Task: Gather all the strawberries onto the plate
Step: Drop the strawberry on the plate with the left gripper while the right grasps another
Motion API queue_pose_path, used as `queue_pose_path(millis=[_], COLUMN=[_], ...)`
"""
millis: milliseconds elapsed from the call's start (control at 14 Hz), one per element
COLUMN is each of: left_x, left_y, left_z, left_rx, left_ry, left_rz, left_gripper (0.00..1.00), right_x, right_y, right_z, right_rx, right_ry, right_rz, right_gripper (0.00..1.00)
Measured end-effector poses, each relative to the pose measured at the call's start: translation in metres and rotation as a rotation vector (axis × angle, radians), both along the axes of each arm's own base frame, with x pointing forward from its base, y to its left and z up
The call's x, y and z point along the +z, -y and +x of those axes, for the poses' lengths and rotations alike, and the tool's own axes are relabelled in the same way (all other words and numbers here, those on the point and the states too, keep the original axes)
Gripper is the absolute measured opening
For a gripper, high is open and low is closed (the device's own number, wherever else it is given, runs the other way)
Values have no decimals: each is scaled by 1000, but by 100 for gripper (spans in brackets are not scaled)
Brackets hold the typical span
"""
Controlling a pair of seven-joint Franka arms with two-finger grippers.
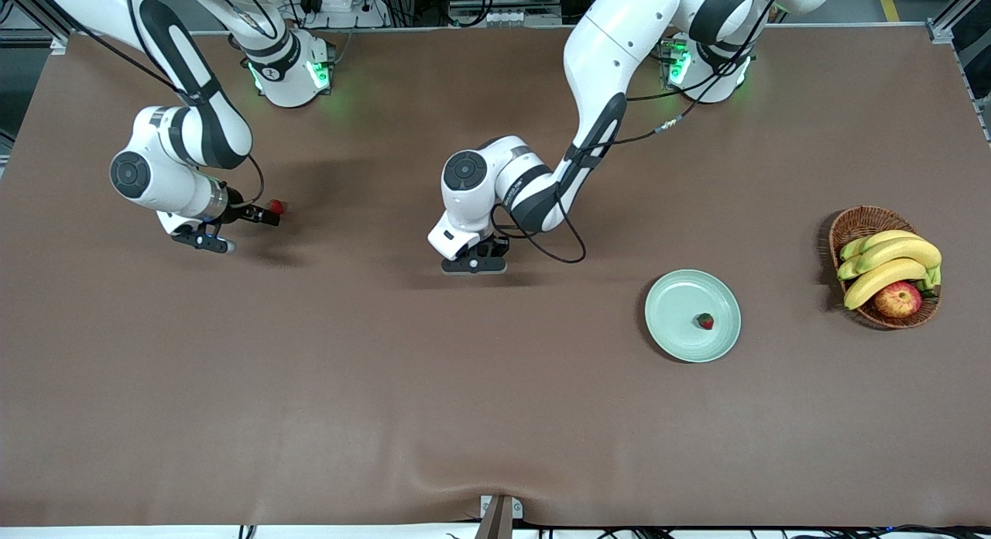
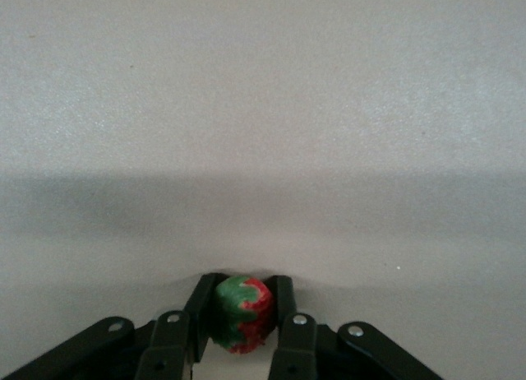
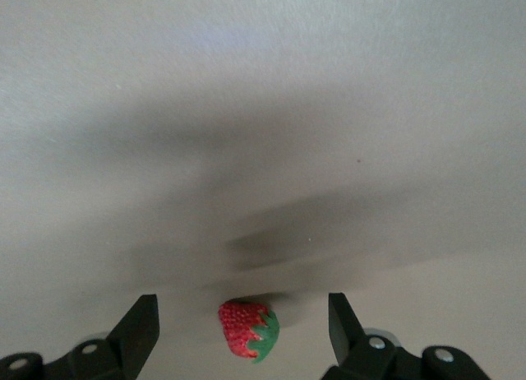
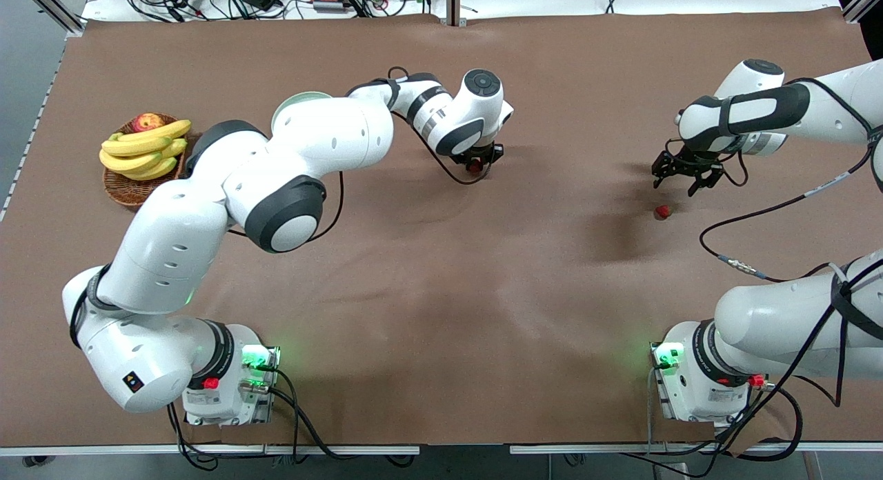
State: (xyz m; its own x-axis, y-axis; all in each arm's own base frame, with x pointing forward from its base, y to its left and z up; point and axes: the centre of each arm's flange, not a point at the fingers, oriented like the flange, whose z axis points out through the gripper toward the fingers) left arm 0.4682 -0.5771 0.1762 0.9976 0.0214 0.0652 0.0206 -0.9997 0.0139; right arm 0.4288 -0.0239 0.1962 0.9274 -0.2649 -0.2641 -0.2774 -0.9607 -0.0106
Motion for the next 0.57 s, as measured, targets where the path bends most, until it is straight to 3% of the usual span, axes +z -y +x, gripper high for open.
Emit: queue_pose_path(millis=[215, 501, 572], left_x=[25, 87, 93], left_y=[-16, -97, -123], left_z=[23, 92, 107], left_rx=[47, 184, 212], left_ry=[3, -40, -65], left_rz=[18, 82, 108], left_gripper=[34, 34, 34], right_x=[-10, -16, -17], right_y=[-1, -2, -2], right_z=[-5, -11, -12], right_rx=[-1, 0, 0], right_ry=[-18, -35, -38], right_rz=[5, 7, 7], right_gripper=[83, 78, 70])
